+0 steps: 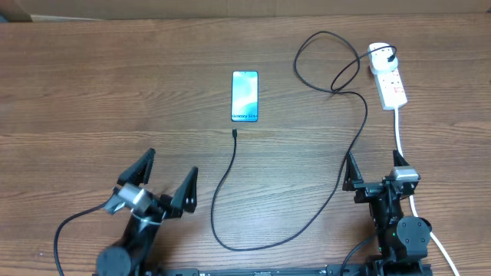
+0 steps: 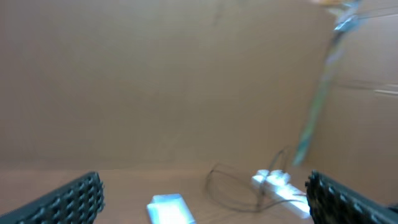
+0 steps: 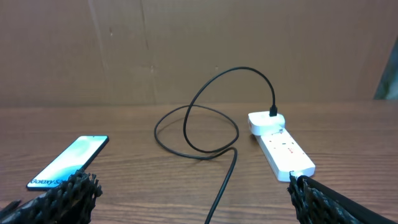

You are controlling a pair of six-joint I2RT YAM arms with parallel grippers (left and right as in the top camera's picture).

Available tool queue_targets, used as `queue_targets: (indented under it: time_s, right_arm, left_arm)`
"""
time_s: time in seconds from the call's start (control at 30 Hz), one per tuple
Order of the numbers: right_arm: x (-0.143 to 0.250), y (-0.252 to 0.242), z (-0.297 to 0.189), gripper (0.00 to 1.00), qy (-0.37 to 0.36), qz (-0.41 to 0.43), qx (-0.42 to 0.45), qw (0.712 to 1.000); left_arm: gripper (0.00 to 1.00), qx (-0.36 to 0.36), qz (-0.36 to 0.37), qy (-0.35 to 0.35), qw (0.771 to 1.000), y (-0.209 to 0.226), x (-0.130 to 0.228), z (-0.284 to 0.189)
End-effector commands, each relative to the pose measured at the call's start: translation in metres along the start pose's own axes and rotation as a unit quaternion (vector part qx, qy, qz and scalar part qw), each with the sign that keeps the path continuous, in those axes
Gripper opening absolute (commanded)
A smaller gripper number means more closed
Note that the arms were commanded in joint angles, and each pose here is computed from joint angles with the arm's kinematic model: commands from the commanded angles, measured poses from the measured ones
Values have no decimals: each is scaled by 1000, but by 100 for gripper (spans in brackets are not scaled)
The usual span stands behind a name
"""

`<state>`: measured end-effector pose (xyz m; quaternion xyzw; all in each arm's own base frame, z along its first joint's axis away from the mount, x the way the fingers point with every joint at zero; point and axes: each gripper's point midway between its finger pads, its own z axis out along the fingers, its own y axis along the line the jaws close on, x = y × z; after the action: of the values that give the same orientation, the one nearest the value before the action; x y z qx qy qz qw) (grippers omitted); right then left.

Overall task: Plug charger to phone and switch on socket
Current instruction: 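Move the left gripper forward over the phone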

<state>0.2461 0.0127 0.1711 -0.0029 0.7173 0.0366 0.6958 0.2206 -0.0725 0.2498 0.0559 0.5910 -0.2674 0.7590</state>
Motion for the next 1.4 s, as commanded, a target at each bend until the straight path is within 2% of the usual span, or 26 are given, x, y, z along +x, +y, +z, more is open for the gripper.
queue_targets:
  time_s: [0.0,0.17,0.3,0.4,0.53,0.57,0.63,0.73,0.83,0.97,1.03,1.17,1.2,1.37]
  right_arm:
    - [2,2,0,100,-1,4,-5,1000]
    - [2,2,0,100,-1,4,-5,1000]
    - [2,2,0,100,-1,4,-5,1000]
    - [2,2,0,100,-1,4,-5,1000]
    - [2,2,0,100,-1,4,-5,1000]
    - [2,2,0,100,-1,4,-5,1000]
    - [2,2,0,100,-1,4,-5,1000]
    - [2,2,0,100,-1,4,-5,1000]
    - [2,2,0,100,-1,4,-5,1000]
    - [2,2,0,100,-1,4,-5,1000]
    - [2,2,0,100,-1,4,-5,1000]
    - [2,2,0,100,-1,4,-5,1000]
    - [2,2,0,100,-1,4,-5,1000]
    - [2,2,0,100,-1,4,-5,1000]
  left_arm:
    - [100,85,-7,-65,994,-34,-36,-6]
    - [100,98,28,-173,980,-51,-95,-20]
    - [100,66,38,-175,982,-56,-134,-19]
    - [100,32,63,-122,990,-58,-155,-10]
    - [100,-36,24,0,999,-47,-165,7]
    - [100,-30,14,27,999,-52,-168,12]
    - [100,30,2,62,998,-76,-177,21]
    - [100,123,4,79,989,-109,-191,29]
    - [100,156,5,81,984,-119,-201,38]
    - [100,112,-39,102,988,-105,-207,54]
    - [100,54,-69,126,988,-86,-209,66]
    - [100,-62,-122,238,962,-51,-187,77]
    - [100,-71,-123,265,954,-48,-181,79]
    - [100,-21,-174,363,915,-59,-152,94]
